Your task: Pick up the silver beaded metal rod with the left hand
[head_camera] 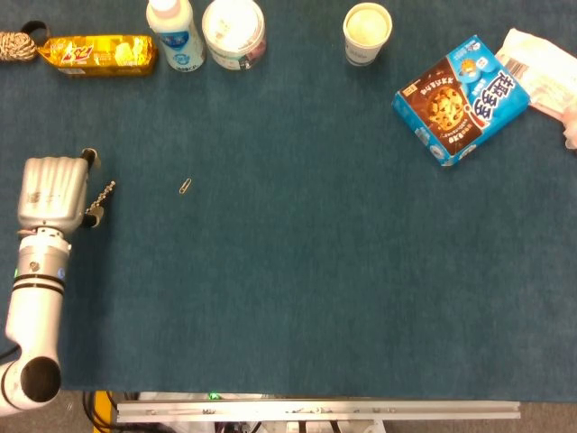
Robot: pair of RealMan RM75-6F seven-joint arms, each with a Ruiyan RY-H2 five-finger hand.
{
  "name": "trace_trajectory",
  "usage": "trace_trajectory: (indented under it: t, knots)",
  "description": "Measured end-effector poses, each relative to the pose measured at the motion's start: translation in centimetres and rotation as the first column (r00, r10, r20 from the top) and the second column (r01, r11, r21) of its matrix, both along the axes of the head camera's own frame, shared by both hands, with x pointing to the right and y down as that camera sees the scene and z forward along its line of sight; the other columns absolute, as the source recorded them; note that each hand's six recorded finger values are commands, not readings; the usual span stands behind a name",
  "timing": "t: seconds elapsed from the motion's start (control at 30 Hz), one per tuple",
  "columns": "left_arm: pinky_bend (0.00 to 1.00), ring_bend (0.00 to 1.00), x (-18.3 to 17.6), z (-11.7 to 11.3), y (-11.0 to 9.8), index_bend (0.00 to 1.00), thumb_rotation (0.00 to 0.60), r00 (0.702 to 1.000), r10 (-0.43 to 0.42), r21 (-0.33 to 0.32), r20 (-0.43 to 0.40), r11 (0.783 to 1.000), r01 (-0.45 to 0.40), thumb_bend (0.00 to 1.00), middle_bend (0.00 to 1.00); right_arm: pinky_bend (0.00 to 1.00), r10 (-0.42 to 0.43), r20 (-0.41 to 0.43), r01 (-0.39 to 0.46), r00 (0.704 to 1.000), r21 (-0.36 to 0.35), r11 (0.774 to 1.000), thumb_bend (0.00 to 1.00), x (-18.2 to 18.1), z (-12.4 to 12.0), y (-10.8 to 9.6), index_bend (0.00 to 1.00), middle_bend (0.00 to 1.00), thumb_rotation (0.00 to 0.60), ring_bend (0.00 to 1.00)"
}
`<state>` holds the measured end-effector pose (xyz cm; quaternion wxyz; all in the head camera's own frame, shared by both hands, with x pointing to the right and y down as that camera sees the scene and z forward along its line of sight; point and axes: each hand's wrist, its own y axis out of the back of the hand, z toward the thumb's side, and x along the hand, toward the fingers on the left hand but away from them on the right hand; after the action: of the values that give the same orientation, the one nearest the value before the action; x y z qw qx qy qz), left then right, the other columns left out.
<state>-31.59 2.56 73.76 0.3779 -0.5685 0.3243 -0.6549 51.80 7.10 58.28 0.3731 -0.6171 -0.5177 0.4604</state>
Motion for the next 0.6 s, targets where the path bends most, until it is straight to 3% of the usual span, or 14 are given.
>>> trace_trajectory:
  t: [0.33, 0.6]
  knots:
    - [0.93, 0.79, 0.3, 1.4, 0.0, 0.41, 0.600, 0.999, -0.039, -0.041, 0.006, 0.998, 0.039, 0.18, 0.71, 0.36, 0.009, 0.005, -0.009, 1.000, -0.006, 1.000, 0.15, 0.5, 0.3, 0.2, 0.43, 0.52, 0.600, 0.38]
    - [0.95, 0.80, 0.7, 2.2, -0.4, 0.39, 0.600, 0.999, -0.030, -0.084, 0.027, 0.996, 0.032, 0.20, 0.73, 0.36, 0.020, 0.008, -0.020, 1.000, -0.003, 1.000, 0.15, 1.0, 0.2, 0.4, 0.43, 0.52, 0.600, 0.39]
